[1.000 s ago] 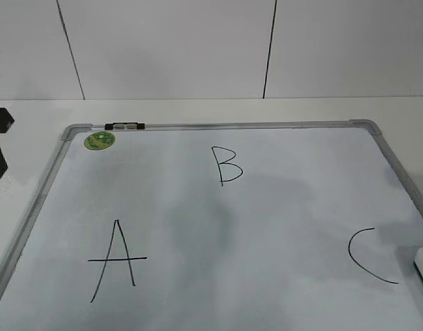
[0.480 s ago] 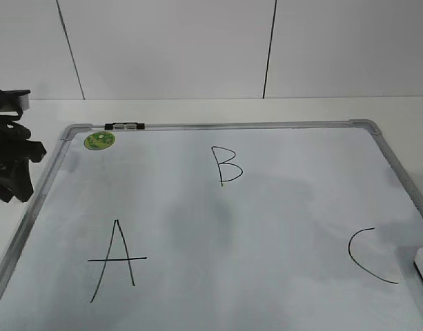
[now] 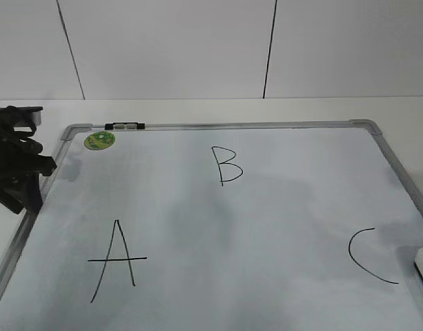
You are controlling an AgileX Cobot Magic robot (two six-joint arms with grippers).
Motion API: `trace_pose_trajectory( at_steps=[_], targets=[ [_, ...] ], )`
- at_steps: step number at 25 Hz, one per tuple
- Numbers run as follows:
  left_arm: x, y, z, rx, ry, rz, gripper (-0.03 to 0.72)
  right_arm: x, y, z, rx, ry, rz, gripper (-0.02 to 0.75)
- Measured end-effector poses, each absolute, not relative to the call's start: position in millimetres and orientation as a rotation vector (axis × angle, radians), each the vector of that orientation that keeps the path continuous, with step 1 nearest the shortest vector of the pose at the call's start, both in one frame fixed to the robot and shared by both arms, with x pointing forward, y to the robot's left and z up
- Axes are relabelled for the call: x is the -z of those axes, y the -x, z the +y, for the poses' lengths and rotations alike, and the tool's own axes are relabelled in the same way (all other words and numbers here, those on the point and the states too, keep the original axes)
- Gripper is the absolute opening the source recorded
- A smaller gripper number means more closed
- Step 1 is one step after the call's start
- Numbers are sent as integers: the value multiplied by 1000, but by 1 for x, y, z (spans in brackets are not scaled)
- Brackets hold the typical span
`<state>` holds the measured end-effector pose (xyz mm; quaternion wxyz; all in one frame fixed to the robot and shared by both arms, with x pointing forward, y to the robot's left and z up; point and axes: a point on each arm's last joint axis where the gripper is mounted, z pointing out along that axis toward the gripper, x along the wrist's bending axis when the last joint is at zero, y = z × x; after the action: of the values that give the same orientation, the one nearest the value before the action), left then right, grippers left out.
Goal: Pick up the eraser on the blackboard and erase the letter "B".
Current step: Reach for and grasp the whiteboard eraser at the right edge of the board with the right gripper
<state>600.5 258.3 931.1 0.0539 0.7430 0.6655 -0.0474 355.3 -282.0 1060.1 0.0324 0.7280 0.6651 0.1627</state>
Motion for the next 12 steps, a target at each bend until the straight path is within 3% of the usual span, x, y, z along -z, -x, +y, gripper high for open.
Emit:
trace_pose_trajectory(
  at_steps=[12],
  targets=[
    [-927,-602,242,102,-2324,1947,225,-1060,-355,-282,-496,-2238,2047,582]
  ],
)
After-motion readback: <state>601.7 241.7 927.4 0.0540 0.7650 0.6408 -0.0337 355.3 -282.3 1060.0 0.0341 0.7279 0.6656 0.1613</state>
